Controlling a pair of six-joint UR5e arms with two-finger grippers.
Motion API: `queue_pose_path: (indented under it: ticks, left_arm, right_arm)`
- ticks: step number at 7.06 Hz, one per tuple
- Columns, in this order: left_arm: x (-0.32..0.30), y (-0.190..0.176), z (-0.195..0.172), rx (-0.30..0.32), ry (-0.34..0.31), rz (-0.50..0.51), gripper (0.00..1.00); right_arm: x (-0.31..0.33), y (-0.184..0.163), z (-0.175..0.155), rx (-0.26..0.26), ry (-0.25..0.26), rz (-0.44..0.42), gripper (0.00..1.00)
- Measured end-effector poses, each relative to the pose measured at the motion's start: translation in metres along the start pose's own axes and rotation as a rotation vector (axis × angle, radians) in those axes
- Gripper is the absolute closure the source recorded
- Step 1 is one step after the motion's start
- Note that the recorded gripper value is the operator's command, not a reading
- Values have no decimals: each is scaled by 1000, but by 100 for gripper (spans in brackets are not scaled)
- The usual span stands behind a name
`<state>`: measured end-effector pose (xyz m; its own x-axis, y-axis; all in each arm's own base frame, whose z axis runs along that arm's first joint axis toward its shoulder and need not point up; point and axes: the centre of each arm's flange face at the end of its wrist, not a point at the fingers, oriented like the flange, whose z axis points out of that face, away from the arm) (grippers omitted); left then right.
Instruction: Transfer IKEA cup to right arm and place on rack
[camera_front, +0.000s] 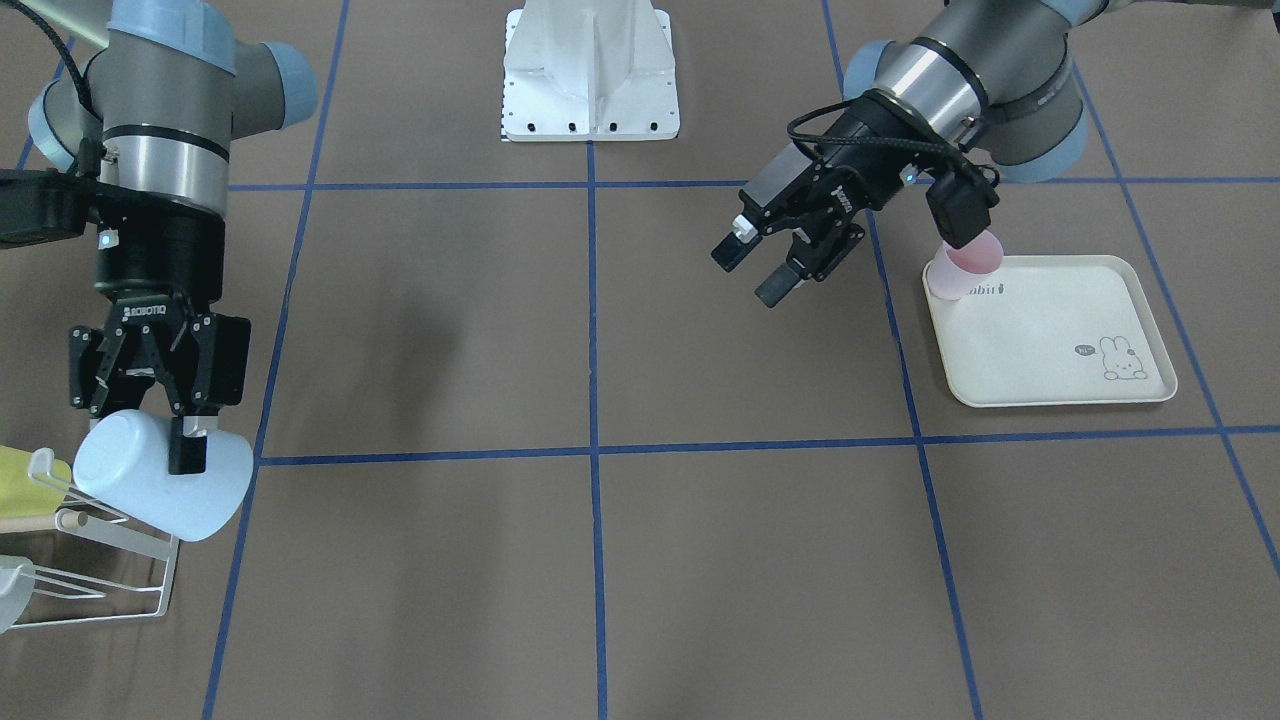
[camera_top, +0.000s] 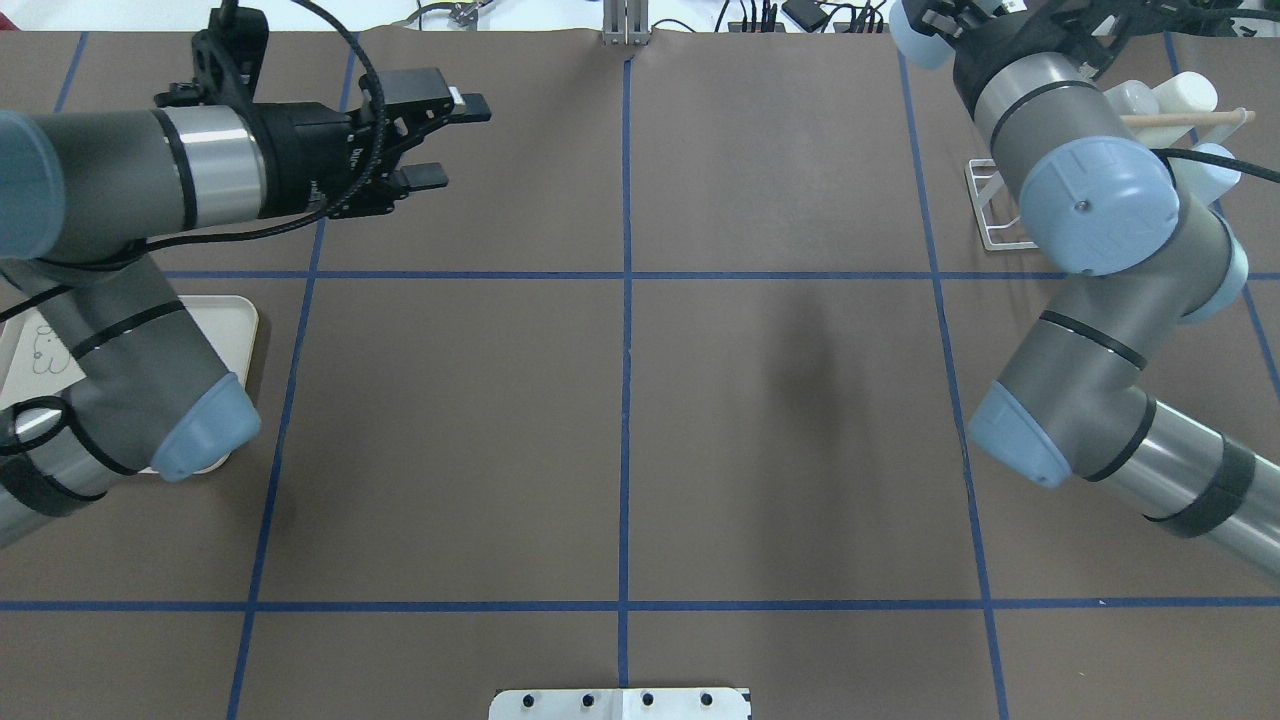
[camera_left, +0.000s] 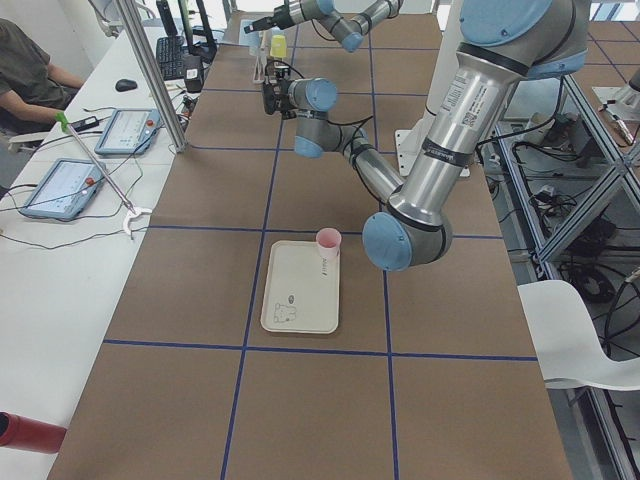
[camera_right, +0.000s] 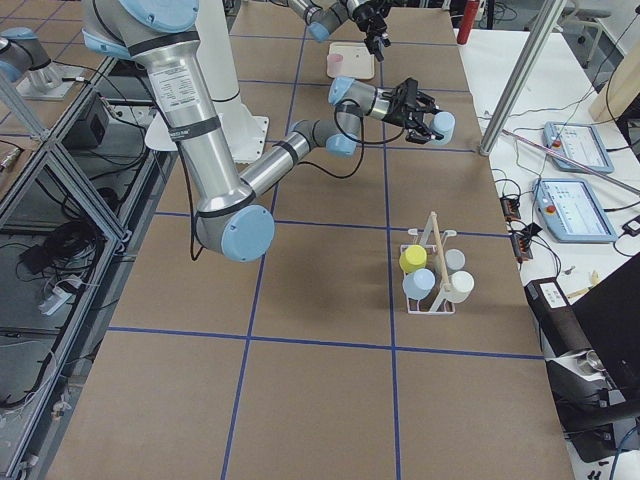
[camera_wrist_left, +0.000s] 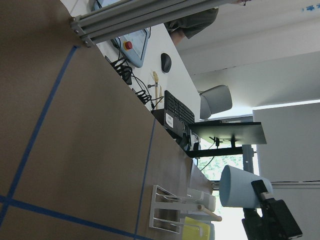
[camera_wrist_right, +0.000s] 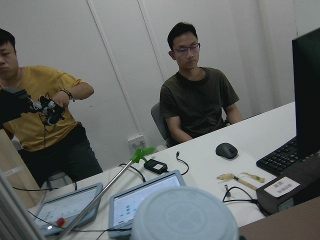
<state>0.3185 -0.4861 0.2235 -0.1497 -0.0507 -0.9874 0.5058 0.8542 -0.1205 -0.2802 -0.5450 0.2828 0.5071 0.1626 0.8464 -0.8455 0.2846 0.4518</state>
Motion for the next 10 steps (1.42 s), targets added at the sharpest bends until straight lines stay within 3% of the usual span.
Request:
queue_pose_path:
  ticks: [2, 5, 7, 10]
  left_arm:
    - [-36, -28, -41, 1, -75, 126, 1]
    - [-70, -50, -77, -10, -139, 209, 1]
    - [-78, -51, -83, -10, -149, 215, 1]
    - [-81, -49, -89, -10, -151, 216, 1]
  right_arm:
    - [63, 7, 0, 3, 106, -203, 100]
    - [125, 21, 1, -3, 249, -367, 100]
    - [137, 24, -1, -9, 279, -399, 100]
    - [134, 32, -5, -42, 263, -395, 100]
